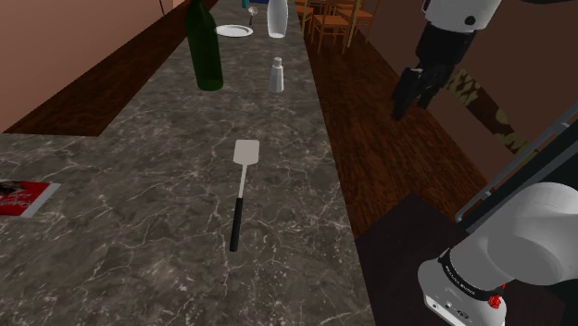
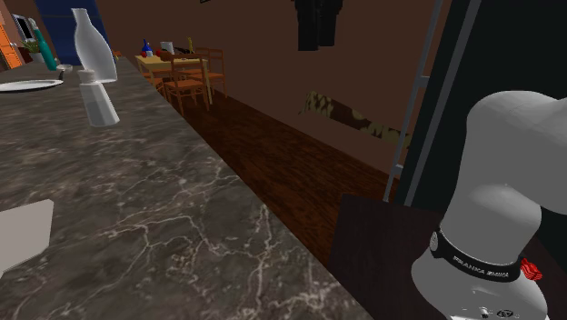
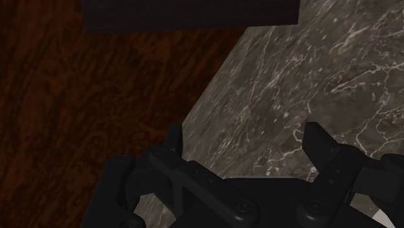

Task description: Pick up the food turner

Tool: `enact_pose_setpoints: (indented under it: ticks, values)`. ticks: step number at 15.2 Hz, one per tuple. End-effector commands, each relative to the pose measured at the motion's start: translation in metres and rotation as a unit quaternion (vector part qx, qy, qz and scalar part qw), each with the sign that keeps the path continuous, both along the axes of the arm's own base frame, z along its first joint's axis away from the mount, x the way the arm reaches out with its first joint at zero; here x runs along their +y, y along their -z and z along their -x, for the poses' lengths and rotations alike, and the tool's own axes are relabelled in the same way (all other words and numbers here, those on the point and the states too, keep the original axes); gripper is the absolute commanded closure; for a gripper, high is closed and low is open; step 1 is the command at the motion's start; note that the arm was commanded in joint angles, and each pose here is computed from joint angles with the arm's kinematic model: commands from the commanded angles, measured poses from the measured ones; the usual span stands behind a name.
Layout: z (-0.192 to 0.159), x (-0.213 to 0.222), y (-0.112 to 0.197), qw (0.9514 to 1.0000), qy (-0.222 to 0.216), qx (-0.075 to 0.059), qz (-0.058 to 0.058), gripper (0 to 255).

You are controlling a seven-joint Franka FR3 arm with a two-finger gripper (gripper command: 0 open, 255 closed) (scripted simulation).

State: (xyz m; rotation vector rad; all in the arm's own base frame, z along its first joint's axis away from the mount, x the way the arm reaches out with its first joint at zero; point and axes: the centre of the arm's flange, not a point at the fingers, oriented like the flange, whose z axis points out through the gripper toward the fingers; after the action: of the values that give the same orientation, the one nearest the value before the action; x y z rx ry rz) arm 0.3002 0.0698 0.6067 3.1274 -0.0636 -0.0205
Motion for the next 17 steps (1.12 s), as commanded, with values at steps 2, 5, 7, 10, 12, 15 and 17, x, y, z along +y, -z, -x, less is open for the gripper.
enact_pose_setpoints:
  ticks: [2,5,7,10,12,15,17]
  values:
    - [-0.007,0.04,0.012,0.9994,0.033,0.003,-0.002,0]
    - [-0.015,0.077,0.022,0.9979,0.064,0.005,-0.004,0]
    - [-0.021,0.101,0.029,0.9963,0.085,0.007,-0.005,0]
    - [-0.033,0.137,0.04,0.9932,0.116,0.009,-0.006,0]
    - [-0.042,0.16,0.047,0.9905,0.137,0.011,-0.007,0]
    - [-0.057,0.195,0.057,0.9858,0.167,0.013,-0.009,0]
    - [-0.068,0.217,0.064,0.9821,0.188,0.015,-0.01,0]
